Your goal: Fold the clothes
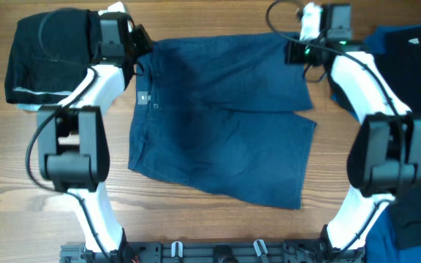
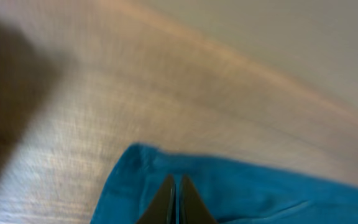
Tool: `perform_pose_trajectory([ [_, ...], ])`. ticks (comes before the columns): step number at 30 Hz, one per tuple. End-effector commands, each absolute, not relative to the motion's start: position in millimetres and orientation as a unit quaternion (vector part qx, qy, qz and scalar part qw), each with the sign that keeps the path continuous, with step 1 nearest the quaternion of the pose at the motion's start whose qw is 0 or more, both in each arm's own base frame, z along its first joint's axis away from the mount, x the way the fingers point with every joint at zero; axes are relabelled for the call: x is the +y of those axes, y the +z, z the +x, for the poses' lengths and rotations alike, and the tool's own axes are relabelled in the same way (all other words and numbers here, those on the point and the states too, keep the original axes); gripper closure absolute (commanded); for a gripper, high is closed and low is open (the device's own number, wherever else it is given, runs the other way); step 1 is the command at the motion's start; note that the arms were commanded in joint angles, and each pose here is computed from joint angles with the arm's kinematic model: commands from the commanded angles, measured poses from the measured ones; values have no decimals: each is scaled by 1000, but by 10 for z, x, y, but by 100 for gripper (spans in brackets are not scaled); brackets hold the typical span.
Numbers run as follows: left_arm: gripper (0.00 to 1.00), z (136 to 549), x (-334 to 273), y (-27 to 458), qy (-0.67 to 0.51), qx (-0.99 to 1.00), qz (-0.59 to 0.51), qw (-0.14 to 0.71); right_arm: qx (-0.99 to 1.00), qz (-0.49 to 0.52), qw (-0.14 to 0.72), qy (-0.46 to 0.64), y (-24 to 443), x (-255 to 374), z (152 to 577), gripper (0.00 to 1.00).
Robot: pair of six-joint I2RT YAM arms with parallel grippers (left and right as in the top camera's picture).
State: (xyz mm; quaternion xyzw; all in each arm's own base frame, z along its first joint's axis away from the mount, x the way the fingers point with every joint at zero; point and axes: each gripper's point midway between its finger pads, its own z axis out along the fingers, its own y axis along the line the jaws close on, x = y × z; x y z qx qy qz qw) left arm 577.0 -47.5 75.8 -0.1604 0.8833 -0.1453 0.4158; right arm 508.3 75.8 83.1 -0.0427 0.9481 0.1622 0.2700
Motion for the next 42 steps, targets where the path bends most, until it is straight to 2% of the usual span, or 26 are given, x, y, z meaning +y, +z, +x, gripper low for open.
perform_pose_trajectory([
  [1, 96, 5716, -528, 460, -150, 895, -162, 387, 956, -54, 223, 182, 611, 863, 4904, 96],
  [3, 96, 5671, -526, 653, -151, 895, -161, 388, 959, -50, 212, 182, 701, 851, 4807, 96],
  [6, 96, 5478, -490, 1203, -149, 893, -160, 393, 965, -42, 194, 170, 947, 785, 4577, 96],
  [7, 96, 5277, -435, 1536, -143, 894, -165, 391, 972, -22, 180, 149, 1103, 681, 4405, 96],
  [9, 96, 4961, -389, 1849, -140, 899, -173, 376, 981, 22, 160, 110, 1287, 518, 4154, 96],
  [12, 96, 4391, -357, 2094, -130, 917, -185, 330, 979, 104, 131, 118, 1521, 501, 3840, 96],
  [16, 96, 3667, -337, 1929, -111, 943, -237, 208, 982, 114, 64, 136, 1572, 577, 3440, 96],
  [20, 96, 3212, -314, 1705, -81, 960, -243, 113, 985, 125, -19, 120, 1384, 555, 2973, 96],
  [30, 96, 2564, -450, 1341, -37, 985, -168, -11, 964, 225, -104, 100, 963, 509, 1837, 96],
  [36, 87, 2487, -424, 1096, -24, 985, -168, -22, 943, 271, -156, 115, 719, 602, 1417, 85],
  [39, 75, 2506, -427, 1090, -26, 985, -169, -18, 935, 284, -175, 118, 592, 633, 1302, 72],
  [42, 72, 2506, -442, 1091, -30, 985, -170, -19, 928, 300, -192, 111, 498, 631, 1180, 63],
])
